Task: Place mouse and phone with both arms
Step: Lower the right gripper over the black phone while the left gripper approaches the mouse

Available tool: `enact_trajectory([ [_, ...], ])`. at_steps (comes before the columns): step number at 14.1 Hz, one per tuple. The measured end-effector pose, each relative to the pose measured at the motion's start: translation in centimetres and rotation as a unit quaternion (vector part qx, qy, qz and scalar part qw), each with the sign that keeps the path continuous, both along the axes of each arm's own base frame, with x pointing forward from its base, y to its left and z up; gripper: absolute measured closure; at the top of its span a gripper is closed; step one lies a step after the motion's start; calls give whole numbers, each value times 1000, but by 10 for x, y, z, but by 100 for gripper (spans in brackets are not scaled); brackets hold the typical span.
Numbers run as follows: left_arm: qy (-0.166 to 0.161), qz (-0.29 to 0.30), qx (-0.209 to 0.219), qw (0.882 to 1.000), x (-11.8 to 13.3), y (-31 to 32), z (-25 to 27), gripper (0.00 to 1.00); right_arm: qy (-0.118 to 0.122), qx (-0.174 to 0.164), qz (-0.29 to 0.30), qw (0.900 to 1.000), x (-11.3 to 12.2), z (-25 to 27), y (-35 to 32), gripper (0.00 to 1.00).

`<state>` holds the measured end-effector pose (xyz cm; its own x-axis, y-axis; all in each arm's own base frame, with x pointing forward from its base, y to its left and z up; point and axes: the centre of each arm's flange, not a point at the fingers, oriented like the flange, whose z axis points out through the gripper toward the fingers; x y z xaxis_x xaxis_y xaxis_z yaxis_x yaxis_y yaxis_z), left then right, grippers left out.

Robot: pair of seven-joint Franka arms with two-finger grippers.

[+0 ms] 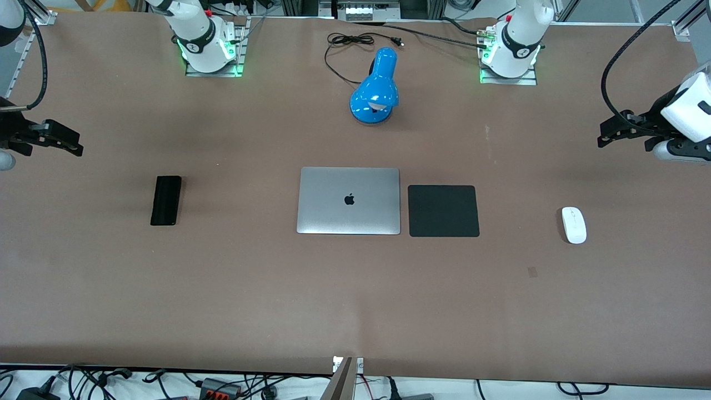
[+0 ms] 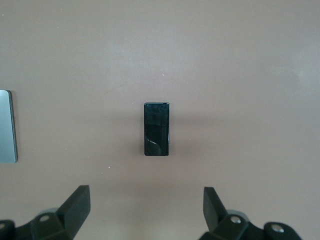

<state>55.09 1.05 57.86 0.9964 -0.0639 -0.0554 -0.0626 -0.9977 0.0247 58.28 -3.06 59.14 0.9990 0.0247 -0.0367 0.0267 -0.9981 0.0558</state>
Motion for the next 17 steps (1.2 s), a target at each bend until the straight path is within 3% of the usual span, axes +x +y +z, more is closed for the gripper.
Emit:
enact_trajectory([
  [6, 1, -3, 0, 1000, 0, -3, 0, 0, 0, 0, -4, 1000, 0, 0, 0, 0],
  [9, 1, -3, 0, 1000, 0, -3, 0, 0, 14, 1, 0, 1000, -1, -12, 5, 0],
  [12, 0, -3, 0, 1000, 0, -4, 2, 0, 39, 2, 3, 999, 4, -68, 6, 0],
  [17, 32, -5, 0, 999, 5, -5, -6, 0, 31, 4, 7, 999, 6, -186, 3, 0],
])
